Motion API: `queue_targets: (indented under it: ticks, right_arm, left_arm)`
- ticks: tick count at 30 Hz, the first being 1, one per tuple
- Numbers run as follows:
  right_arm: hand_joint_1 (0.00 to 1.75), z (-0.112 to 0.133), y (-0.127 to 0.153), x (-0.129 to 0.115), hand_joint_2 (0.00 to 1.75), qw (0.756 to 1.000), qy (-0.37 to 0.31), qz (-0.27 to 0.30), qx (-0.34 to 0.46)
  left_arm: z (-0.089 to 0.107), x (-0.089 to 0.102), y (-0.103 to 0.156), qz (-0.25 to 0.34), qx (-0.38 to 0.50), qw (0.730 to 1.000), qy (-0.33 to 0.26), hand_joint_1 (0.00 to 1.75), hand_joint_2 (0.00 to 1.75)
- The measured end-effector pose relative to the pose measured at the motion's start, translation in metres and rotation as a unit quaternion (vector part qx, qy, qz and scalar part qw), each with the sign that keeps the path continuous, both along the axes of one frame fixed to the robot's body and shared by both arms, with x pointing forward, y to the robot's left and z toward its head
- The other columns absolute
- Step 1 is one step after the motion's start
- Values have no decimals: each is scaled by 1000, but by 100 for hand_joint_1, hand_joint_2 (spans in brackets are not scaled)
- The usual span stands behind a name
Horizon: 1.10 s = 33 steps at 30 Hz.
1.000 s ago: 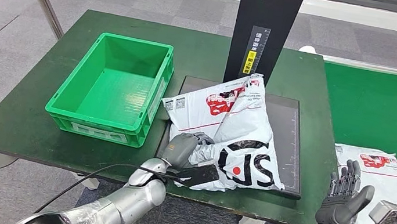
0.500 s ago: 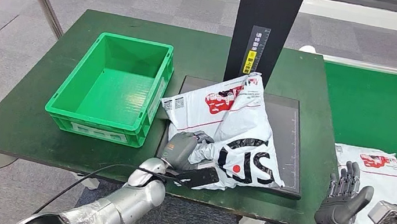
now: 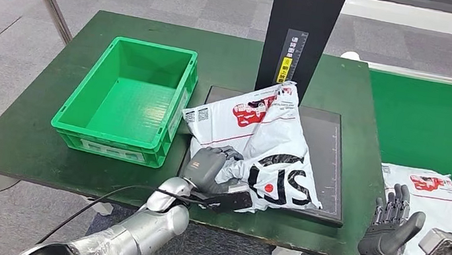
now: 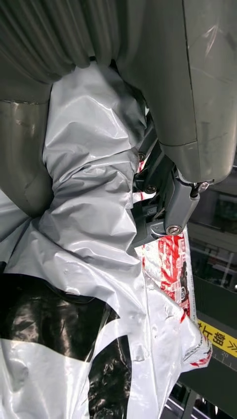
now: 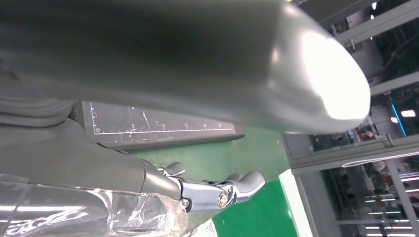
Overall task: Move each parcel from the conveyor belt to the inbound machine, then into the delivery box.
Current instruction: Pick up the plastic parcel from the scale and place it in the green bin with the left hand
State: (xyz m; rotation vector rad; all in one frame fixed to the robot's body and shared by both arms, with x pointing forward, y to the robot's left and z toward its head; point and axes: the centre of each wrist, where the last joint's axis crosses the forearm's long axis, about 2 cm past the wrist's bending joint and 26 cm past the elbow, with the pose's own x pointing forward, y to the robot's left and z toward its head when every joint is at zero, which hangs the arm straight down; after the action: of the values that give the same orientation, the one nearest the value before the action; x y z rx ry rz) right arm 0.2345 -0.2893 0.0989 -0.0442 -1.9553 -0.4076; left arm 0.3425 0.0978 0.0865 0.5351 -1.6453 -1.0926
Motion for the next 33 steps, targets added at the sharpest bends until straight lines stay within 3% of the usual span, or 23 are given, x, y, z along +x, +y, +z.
queue_targets:
  ticks: [8,23,33]
  right_arm:
    - [0,-1,1,2,0,1000,6,-4,-2]
    - [0,-3,1,0,0,1000,13,-6,-10]
    - [0,-6,1,0,0,1000,18,-8,-5]
  left_arm:
    - [12,7,-2,6,35,999,-35,175,175]
    - [72,30,-1,19,83,981,-176,175,175]
    - [96,38,12,34,94,968,-232,175,175]
